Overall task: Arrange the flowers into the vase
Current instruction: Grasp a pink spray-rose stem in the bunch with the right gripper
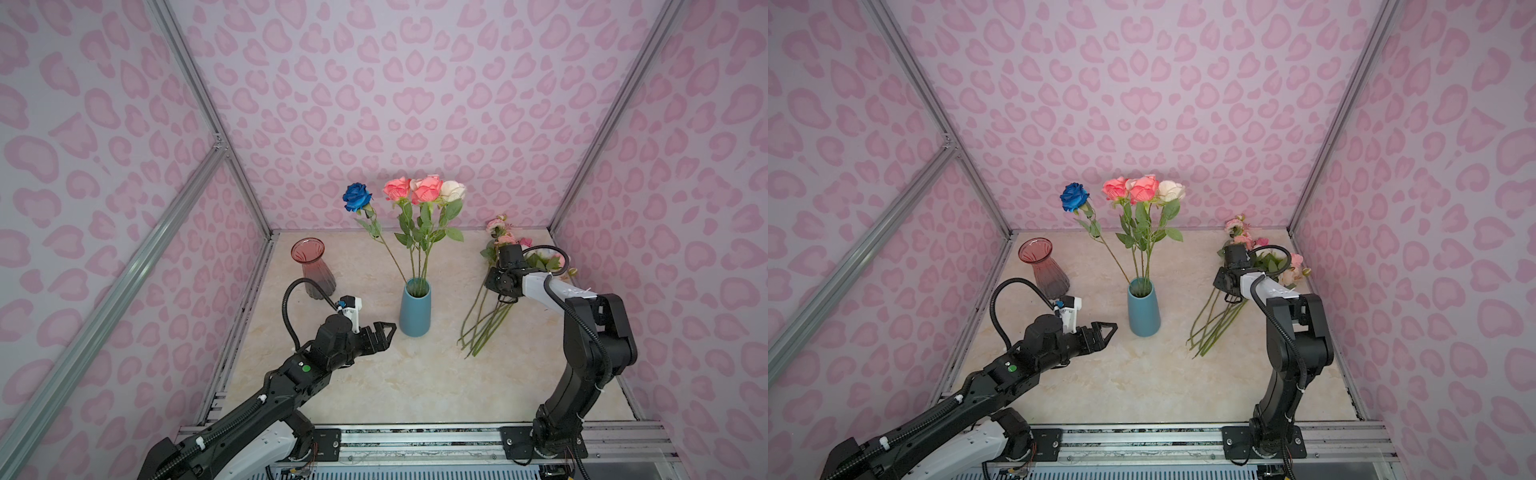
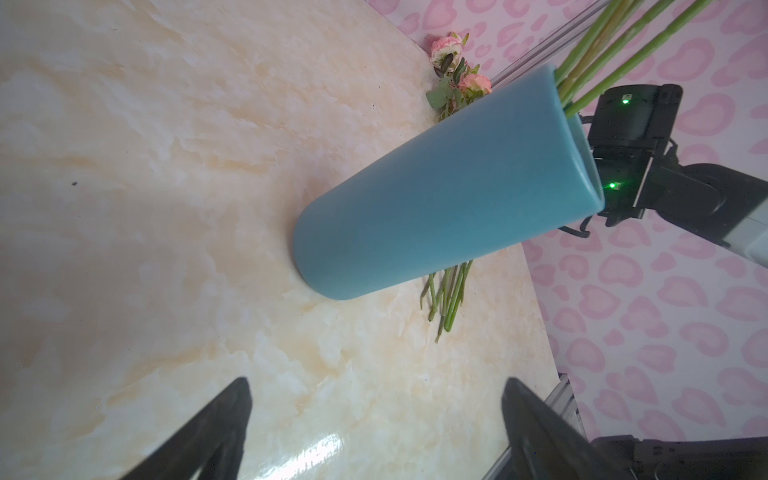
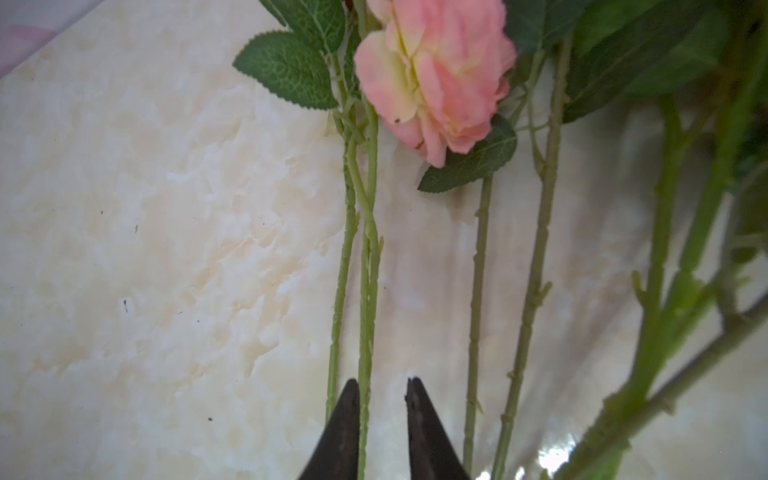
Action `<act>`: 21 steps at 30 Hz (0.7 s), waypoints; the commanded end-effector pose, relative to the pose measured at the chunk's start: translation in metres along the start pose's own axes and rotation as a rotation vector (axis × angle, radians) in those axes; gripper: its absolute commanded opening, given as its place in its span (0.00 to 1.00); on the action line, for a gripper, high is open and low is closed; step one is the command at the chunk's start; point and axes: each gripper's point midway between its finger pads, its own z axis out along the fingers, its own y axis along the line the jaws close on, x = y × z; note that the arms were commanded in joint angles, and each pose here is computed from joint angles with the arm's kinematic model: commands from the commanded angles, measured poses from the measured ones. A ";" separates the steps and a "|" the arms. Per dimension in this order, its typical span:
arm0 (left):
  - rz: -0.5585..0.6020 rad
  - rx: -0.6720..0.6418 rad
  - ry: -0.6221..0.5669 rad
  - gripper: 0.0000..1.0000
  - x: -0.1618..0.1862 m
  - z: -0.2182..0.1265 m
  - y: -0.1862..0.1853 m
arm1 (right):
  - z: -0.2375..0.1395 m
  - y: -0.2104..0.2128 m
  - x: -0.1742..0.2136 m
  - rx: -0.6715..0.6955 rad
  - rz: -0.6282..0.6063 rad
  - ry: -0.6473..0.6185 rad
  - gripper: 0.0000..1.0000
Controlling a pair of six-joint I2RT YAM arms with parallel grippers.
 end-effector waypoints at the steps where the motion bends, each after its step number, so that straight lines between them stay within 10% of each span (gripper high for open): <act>1: 0.019 0.045 -0.031 0.95 -0.010 0.000 -0.013 | 0.012 0.002 0.010 -0.009 -0.007 0.053 0.25; 21: 0.050 0.028 -0.038 0.96 -0.016 0.000 -0.015 | 0.005 0.024 -0.006 -0.114 0.015 -0.002 0.02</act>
